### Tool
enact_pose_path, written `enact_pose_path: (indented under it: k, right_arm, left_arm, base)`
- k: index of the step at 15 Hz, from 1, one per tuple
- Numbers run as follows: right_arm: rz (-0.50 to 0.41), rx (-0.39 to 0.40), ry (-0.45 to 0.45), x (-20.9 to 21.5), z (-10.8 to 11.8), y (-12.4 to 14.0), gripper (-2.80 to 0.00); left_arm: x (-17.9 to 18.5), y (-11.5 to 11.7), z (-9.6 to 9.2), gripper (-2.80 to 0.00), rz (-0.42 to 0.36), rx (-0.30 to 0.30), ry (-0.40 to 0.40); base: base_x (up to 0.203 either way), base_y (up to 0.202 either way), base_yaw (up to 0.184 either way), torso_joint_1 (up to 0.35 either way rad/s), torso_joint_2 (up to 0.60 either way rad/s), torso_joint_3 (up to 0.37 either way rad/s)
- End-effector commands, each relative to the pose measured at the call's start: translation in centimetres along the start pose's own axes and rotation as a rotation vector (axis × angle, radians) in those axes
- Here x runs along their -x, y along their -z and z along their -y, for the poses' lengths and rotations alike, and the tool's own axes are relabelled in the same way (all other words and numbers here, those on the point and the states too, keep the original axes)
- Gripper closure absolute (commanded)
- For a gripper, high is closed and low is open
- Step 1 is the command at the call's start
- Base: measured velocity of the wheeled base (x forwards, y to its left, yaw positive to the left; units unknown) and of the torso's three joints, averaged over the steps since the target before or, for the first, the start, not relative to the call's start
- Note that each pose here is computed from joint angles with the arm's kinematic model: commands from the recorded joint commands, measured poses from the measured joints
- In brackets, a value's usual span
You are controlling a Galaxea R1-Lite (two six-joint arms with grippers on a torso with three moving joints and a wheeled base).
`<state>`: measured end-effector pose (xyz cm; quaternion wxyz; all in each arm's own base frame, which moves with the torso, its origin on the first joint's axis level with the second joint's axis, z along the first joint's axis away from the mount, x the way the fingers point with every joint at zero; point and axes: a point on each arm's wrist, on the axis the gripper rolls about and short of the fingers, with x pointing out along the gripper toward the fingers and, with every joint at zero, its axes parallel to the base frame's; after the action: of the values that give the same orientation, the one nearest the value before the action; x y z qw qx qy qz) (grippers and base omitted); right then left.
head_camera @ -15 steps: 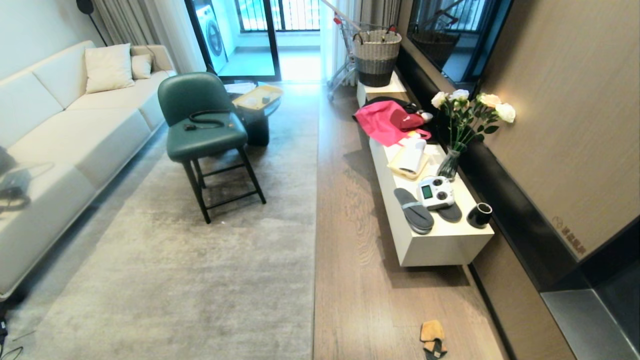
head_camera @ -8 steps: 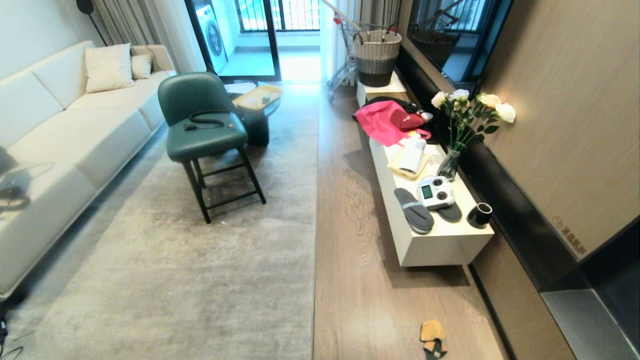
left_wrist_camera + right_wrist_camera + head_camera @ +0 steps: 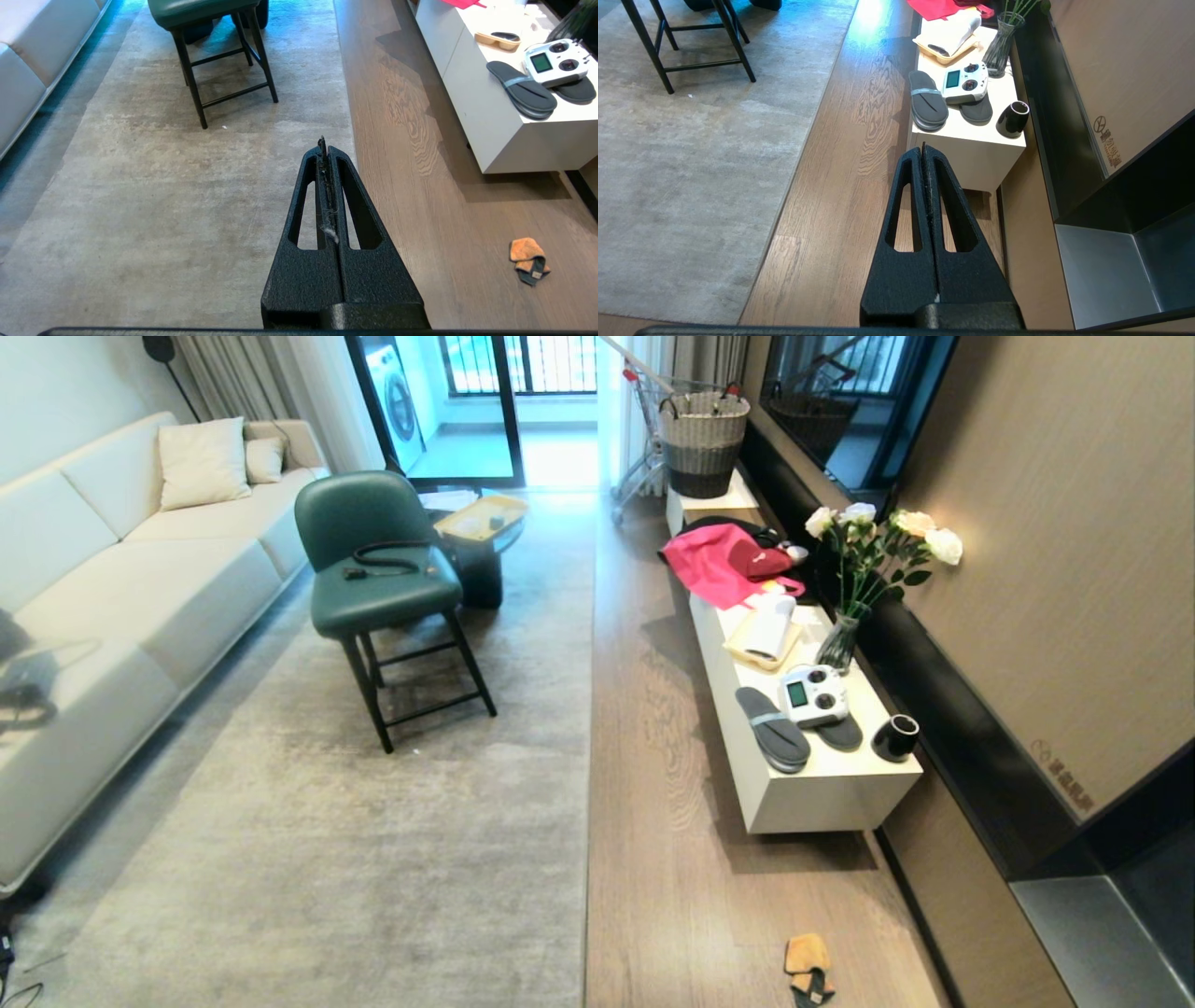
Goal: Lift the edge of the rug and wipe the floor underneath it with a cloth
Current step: Pick up the rag
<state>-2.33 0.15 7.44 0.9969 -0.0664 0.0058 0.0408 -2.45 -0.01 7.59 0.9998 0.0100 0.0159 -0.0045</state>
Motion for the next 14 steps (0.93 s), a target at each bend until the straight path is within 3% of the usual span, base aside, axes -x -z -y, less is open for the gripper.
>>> enact_pose_path:
  k: [1,8,14]
  right_arm:
    - [-0.001,0.001,-0.001,-0.01,0.00,0.00,0.00]
    - [-0.001,-0.011,0.001,-0.01,0.00,0.00,0.00]
    - [0.012,-0.015,0.005,-0.05,0.02,-0.06,0.00]
  left_arm:
    - [0.00,0.00,0.00,0.00,0.000,0.000,0.001]
    - [0.00,0.00,0.00,0.00,0.000,0.000,0.001]
    - [0.00,0.00,0.00,0.00,0.000,0.000,0.001]
  base:
    - [0.000,0.000,0.000,0.000,0.00,0.000]
    - [0.000,0.000,0.000,-0.011,0.01,0.014]
    - [0.000,0.000,0.000,-0.103,0.24,0.135]
